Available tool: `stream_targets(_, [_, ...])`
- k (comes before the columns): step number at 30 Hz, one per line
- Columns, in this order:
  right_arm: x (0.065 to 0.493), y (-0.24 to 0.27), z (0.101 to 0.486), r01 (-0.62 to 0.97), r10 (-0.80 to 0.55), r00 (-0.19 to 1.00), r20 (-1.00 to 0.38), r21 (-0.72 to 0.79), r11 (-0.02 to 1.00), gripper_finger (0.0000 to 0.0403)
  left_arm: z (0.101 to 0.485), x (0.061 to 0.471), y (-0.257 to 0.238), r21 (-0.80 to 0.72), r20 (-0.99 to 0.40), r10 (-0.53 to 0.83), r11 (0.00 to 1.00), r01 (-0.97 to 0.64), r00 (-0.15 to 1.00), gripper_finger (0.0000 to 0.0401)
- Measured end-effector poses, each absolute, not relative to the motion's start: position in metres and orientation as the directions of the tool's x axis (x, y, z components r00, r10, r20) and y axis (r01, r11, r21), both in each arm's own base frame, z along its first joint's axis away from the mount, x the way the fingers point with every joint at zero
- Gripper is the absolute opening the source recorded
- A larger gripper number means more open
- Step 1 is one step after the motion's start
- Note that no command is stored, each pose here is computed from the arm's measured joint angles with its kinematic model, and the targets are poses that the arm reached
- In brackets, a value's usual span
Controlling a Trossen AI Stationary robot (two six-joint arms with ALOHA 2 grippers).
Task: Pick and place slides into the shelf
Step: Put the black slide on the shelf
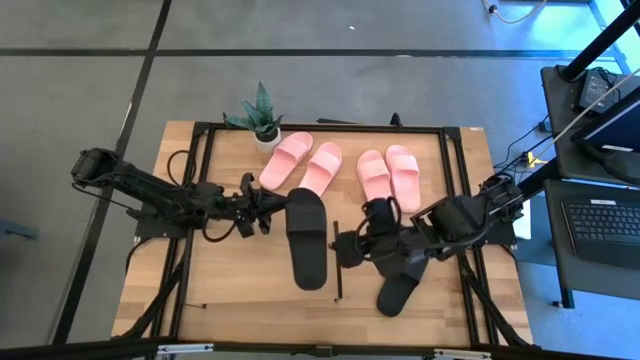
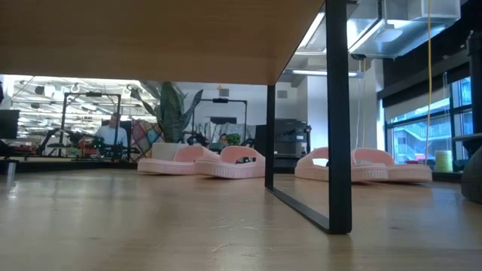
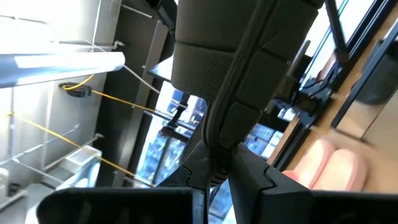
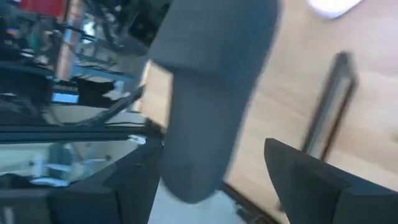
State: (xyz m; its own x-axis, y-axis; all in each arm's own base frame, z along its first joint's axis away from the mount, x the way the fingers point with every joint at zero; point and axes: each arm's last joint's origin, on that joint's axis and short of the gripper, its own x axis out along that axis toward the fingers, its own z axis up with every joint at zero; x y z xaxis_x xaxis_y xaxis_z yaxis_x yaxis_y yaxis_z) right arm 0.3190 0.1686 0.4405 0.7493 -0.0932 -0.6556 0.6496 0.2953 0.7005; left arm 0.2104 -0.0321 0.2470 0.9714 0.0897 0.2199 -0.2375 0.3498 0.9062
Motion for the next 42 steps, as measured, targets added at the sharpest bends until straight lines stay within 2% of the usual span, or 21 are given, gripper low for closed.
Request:
stream_targets(10, [0.335,0.182,0.4,0.683,0.018,0.704,-0.71,0.684,0.256,0.024,0.249,0.21,-0.033,0.905,0.237,0.084,0.343,-0.252,0.968,0.0027])
stream_targets(16, [0.312,0.169,0.399,0.683,0.007,0.706,-0.708,0.683,0.258,0.0215,0.249,0.209,-0.037,0.905,0.238,0.065,0.347,-0.245,0.969,0.0027])
stream_targets(21, [0.283,0.152,0.402,0.641,-0.025,0.755,-0.655,0.73,0.236,0.02,0.249,0.209,-0.039,0.905,0.237,0.057,0.349,-0.242,0.97,0.0027])
stream_targets(25, [0.277,0.155,0.381,0.537,-0.065,0.843,-0.535,0.825,0.178,0.019,0.249,0.209,-0.038,0.905,0.237,0.062,0.349,-0.244,0.97,0.0027])
stream_targets(29, [0.287,0.172,0.354,0.317,-0.093,0.947,-0.308,0.941,0.116,0.0182,0.249,0.209,-0.038,0.905,0.237,0.062,0.349,-0.244,0.97,0.0027])
stream_targets(36, [0.302,0.185,0.302,0.128,-0.142,0.982,-0.123,0.991,0.027,0.0179,0.249,0.209,-0.038,0.905,0.237,0.062,0.348,-0.243,0.97,0.0027])
stream_targets(42, [0.31,0.19,0.3,0.037,-0.132,0.991,-0.026,0.996,0.086,0.018,0.249,0.209,-0.038,0.905,0.236,0.064,0.349,-0.244,0.97,0.0027])
